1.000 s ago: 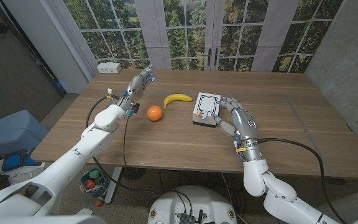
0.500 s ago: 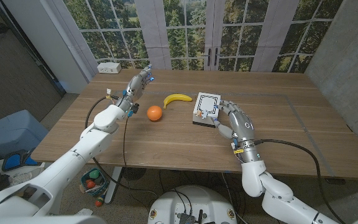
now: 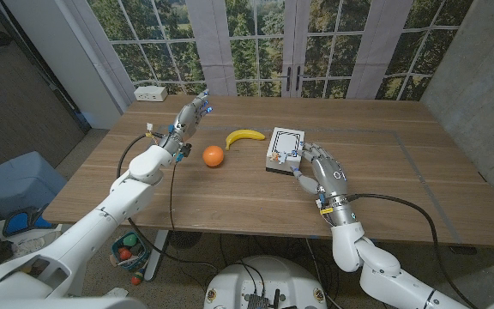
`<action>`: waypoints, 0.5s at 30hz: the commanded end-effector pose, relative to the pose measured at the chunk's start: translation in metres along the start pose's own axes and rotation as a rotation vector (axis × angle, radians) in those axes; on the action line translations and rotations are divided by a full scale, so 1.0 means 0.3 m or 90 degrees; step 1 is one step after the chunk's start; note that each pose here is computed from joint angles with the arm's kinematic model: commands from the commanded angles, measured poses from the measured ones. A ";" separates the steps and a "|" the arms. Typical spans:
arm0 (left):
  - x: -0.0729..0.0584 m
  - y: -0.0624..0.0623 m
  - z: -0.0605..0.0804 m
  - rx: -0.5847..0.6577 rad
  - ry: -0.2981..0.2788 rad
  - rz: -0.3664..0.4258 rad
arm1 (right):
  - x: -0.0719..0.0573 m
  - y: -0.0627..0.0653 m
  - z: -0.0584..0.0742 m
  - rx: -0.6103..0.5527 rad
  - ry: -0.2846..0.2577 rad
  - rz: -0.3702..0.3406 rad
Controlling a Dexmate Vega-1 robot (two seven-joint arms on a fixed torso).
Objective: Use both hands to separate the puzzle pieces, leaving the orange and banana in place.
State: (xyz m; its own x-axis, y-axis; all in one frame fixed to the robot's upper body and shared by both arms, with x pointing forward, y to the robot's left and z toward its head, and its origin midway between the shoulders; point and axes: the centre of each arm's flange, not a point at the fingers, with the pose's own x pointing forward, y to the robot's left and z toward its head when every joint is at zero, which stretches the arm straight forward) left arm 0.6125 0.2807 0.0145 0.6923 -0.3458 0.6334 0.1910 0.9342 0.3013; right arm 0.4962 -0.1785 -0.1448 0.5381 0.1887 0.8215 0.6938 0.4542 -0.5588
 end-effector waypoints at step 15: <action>-0.013 0.006 0.005 -0.002 0.008 -0.001 | -0.002 0.069 -0.028 -0.010 -0.023 0.019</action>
State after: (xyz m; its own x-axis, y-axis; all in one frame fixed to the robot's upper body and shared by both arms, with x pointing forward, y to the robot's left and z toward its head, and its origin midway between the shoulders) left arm 0.6101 0.2823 0.0134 0.6976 -0.3459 0.6275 0.1917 0.9339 0.3017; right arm 0.5077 -0.1784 -0.1529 0.5502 0.2176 0.8062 0.6856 0.4334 -0.5849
